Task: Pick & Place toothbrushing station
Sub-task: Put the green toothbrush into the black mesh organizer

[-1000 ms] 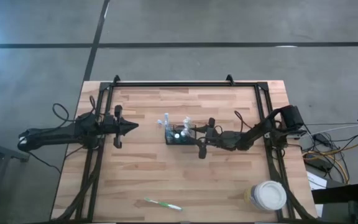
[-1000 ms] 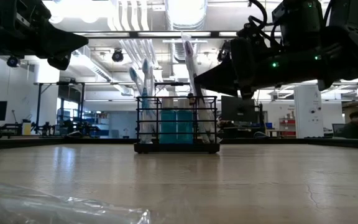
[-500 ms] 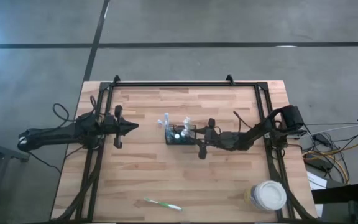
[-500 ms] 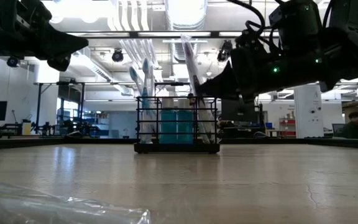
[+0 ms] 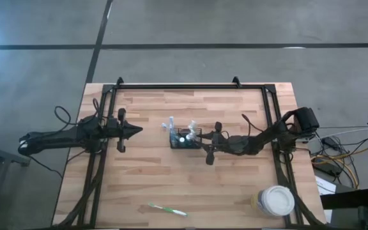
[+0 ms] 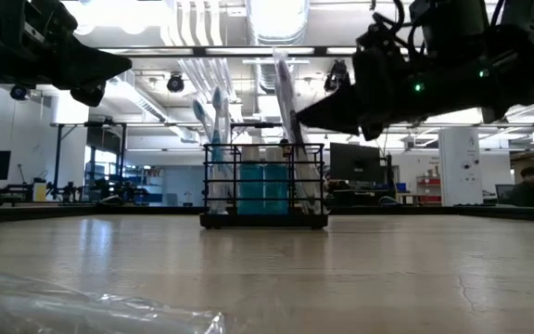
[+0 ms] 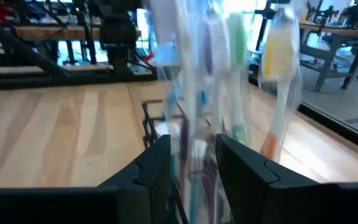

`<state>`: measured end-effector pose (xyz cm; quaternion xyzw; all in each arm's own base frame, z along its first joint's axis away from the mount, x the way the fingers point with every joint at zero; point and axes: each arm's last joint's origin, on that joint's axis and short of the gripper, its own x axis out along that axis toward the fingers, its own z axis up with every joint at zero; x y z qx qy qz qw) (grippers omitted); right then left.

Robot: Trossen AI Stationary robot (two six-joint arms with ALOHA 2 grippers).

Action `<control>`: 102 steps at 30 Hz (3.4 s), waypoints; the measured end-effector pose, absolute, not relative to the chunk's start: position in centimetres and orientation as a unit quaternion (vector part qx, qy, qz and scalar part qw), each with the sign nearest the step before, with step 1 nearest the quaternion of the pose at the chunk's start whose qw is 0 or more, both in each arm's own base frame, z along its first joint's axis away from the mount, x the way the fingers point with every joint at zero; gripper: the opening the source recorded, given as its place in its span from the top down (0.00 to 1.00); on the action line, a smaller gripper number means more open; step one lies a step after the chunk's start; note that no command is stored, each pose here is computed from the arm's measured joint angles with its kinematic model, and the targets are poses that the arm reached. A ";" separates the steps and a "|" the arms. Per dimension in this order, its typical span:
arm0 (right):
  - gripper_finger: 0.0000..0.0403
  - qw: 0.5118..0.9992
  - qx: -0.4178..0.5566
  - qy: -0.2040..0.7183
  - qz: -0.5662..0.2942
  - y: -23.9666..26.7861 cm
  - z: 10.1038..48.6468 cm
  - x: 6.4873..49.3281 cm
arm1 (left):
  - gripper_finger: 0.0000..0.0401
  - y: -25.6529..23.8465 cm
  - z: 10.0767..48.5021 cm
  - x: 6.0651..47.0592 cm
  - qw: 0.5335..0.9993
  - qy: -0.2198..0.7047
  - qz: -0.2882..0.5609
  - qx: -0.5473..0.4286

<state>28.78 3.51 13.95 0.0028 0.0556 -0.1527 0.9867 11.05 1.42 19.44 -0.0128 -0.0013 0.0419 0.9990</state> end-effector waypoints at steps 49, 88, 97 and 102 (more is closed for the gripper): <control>0.97 0.985 0.041 -0.167 0.031 0.9 21.7 12.9 | 0.98 1.4 19.4 11.0 0.999 -0.001 0.042 -0.002; 0.97 0.987 0.070 -0.145 -0.006 -0.7 19.9 9.9 | 0.98 1.4 19.2 11.0 0.999 0.013 0.042 0.001; 0.97 0.989 0.080 -0.125 0.016 -0.5 19.4 9.4 | 0.98 1.4 19.2 11.0 0.999 0.013 0.042 0.024; 0.97 0.989 0.080 -0.127 0.015 -0.5 19.4 9.3 | 0.98 1.2 19.2 11.1 1.000 0.017 0.016 -0.017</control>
